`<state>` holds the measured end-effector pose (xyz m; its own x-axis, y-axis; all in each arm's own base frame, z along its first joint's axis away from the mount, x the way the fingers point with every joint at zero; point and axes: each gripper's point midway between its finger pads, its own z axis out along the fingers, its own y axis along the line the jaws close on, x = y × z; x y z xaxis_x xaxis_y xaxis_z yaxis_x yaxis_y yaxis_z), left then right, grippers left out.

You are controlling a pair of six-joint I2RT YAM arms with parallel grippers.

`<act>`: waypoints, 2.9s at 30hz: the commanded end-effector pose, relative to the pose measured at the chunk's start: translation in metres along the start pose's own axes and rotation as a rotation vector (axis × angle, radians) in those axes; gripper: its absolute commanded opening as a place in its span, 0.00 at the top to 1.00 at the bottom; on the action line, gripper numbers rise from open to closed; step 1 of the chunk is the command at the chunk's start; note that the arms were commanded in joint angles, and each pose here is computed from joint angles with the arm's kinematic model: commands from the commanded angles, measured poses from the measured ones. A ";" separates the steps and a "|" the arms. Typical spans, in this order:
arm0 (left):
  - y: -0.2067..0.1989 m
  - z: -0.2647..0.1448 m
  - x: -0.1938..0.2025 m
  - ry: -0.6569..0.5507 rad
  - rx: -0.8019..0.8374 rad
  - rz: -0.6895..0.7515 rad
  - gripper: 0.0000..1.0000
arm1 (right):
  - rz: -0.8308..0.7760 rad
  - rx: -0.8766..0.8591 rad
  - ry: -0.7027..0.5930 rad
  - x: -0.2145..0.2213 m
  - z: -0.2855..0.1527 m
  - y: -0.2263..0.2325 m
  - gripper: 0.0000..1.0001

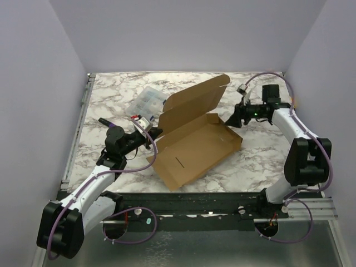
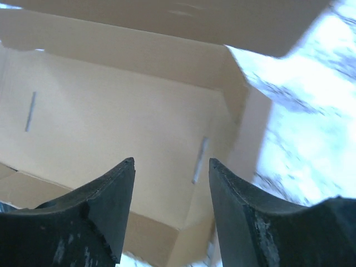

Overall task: Fold the paper box
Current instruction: Fold the paper box at the center of the board.

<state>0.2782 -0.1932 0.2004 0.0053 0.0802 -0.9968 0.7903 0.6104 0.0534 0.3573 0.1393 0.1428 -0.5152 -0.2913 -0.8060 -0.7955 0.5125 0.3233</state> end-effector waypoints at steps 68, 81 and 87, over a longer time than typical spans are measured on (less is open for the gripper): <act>-0.011 0.002 -0.042 -0.103 0.093 0.177 1.00 | -0.081 0.302 0.071 0.046 -0.021 -0.051 0.61; -0.013 0.002 -0.045 -0.111 0.102 0.179 1.00 | -0.025 0.267 0.158 0.080 -0.008 -0.055 0.71; -0.014 0.002 -0.048 -0.116 0.106 0.180 1.00 | -0.037 0.274 0.139 0.071 -0.012 -0.053 0.75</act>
<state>0.2724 -0.2001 0.2236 0.1393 0.1077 -0.9844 0.8188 0.5466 0.1756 0.3592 0.0815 0.0689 -0.5483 -0.4061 -0.7311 -0.7055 0.6940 0.1436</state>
